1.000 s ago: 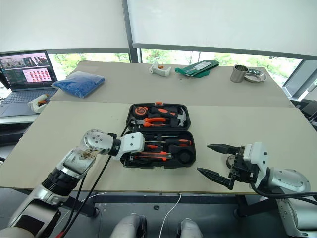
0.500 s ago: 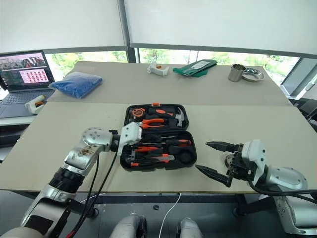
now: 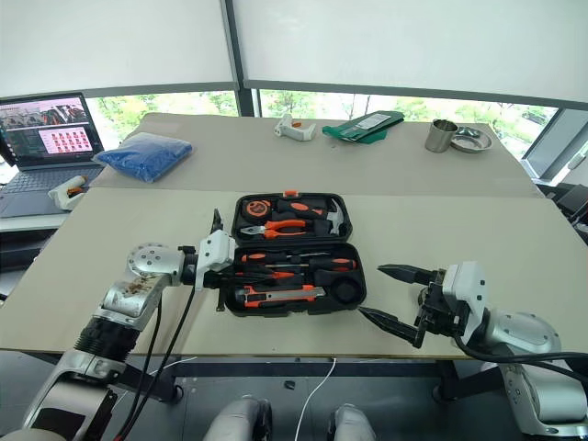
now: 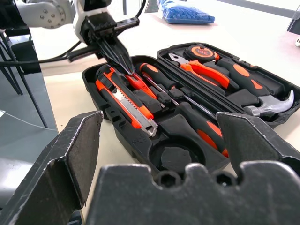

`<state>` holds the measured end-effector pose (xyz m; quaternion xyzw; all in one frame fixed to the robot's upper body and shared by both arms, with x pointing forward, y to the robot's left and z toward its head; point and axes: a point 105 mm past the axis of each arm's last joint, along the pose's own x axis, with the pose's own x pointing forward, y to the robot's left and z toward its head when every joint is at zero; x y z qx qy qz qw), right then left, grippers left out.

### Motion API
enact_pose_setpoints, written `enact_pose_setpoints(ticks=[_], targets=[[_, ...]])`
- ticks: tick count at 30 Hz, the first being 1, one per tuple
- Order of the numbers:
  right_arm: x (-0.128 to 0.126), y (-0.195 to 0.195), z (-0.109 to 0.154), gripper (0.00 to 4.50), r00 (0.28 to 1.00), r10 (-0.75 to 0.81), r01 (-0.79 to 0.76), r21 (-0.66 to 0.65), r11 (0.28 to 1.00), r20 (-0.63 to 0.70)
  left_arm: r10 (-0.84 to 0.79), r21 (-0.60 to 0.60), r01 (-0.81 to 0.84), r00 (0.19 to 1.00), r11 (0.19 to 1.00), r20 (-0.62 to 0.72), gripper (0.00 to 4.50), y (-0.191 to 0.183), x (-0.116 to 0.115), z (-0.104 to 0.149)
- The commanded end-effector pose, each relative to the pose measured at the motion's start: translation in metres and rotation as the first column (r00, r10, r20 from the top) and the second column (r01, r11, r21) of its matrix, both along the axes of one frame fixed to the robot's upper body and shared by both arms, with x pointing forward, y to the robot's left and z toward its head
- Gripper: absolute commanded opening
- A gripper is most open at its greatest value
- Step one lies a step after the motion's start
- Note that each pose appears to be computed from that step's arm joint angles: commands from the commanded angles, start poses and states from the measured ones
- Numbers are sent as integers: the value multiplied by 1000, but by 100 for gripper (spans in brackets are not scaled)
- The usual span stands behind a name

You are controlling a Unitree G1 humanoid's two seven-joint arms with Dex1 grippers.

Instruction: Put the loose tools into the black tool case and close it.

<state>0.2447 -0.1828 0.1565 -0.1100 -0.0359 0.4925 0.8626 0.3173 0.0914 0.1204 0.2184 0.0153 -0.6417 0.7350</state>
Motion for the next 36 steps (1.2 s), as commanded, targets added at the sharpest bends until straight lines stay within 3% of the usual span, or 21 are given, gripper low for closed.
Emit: enact_pose_setpoints(ticks=[1, 8, 16, 25, 34, 36], targets=[[0, -2, 6, 450, 999, -10, 11, -5, 1000, 34, -37, 6, 36, 998, 999, 47, 10, -7, -6, 2], [1, 1, 6, 450, 999, -8, 8, -4, 1000, 31, -14, 55, 14, 1000, 998, 4, 10, -10, -5, -16], [3, 6, 8, 450, 999, -10, 10, 4, 1000, 33, 10, 239, 23, 991, 971, -136, 10, -9, -14, -53], [2, 4, 5, 450, 999, -20, 20, 12, 1000, 28, 65, 242, -11, 974, 970, -216, 10, -12, -17, -65], [-2, -13, 5, 450, 996, -85, 84, 18, 996, 42, 11, -112, -19, 997, 993, -76, 10, -20, -4, -7], [-4, -20, 8, 450, 992, -118, 117, 23, 993, 51, 11, -188, -22, 998, 982, -61, 60, -16, -3, 6]])
